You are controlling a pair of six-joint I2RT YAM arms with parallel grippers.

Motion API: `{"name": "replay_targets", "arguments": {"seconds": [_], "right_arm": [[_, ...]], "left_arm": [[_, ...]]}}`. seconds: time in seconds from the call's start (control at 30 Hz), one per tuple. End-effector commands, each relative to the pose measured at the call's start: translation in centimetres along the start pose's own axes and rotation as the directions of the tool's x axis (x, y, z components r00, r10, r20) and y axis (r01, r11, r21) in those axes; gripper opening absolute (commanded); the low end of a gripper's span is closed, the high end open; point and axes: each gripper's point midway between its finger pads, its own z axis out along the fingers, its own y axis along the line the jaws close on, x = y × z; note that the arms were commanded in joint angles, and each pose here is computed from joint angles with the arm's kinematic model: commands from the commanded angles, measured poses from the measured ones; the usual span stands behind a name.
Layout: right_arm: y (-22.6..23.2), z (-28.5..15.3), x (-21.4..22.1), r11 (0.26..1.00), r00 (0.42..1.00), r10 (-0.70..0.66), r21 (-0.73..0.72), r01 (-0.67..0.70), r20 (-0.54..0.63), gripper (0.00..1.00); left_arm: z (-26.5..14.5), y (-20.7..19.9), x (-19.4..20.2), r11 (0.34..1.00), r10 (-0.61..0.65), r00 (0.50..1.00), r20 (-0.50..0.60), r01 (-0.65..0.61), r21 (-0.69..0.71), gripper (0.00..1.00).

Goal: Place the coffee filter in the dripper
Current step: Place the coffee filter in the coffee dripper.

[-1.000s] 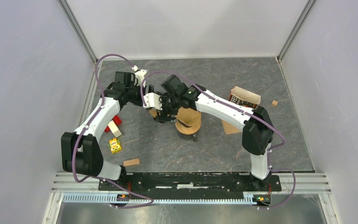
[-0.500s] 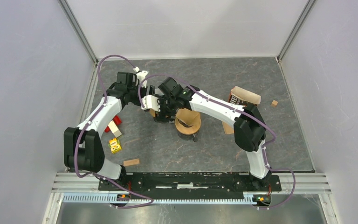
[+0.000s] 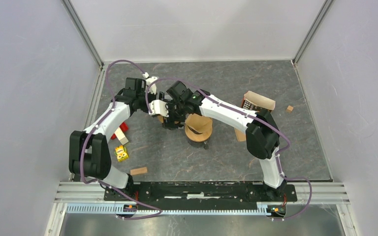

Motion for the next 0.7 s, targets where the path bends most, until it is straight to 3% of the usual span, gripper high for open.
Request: {"name": "replay_targets", "arguments": {"seconds": [0.0, 0.3, 0.67], "right_arm": [[-0.9, 0.1, -0.5, 1.0, 1.0, -0.014, 0.012, 0.014, 0.009, 0.82], [-0.6, 1.0, 0.4, 1.0, 1.0, -0.01, -0.004, 0.01, -0.015, 0.82], [-1.9, -1.6, -2.1, 0.998, 0.999, -0.031, 0.049, 0.029, 0.031, 0.83]], "left_arm": [[0.6, 0.2, -0.2, 0.998, 0.058, 0.998, 0.012, -0.058, 0.012, 0.79], [1.0, 0.3, -0.1, 0.998, 0.057, 0.998, 0.007, -0.057, 0.012, 0.79], [-0.4, -0.3, -2.3, 0.996, 0.083, 0.995, 0.052, -0.083, 0.012, 0.8]]}}
